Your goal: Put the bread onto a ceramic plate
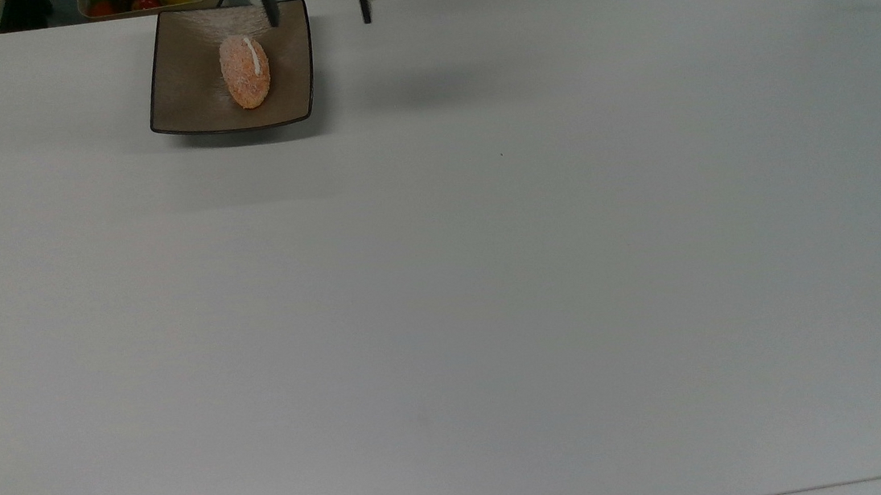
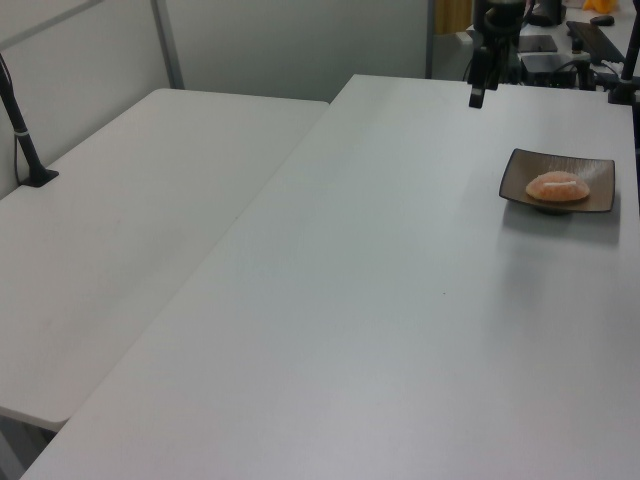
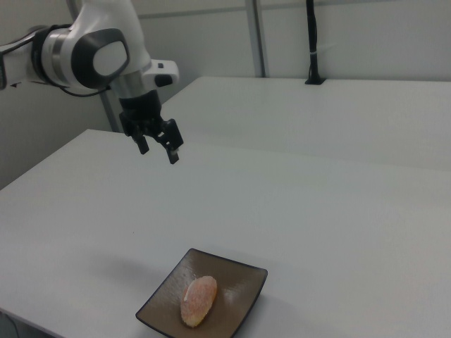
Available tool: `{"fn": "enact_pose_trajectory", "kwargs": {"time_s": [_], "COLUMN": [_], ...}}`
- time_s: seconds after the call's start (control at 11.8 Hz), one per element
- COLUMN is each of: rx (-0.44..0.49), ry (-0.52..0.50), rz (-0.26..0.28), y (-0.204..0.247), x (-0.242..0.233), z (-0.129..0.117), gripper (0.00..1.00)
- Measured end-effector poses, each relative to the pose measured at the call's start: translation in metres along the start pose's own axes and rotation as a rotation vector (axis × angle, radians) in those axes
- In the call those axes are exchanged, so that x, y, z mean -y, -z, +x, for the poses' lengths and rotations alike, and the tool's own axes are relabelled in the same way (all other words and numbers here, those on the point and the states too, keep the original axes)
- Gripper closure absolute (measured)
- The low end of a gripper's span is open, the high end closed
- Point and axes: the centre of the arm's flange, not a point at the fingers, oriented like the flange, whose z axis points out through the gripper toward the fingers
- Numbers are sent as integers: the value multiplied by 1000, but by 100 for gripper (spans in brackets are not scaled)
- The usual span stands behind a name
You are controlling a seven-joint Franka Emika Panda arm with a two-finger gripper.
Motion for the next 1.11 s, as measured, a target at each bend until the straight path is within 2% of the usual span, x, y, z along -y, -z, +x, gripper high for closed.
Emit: {"fn": "enact_pose_trajectory", "kwargs": {"time_s": [0.26,1.11], "rx": [2,49], "ry": [5,9], "rz": [-18,-3], "y": [-3,-27], "x": [31,42], "z": [-3,15], "gripper": [0,0]}}
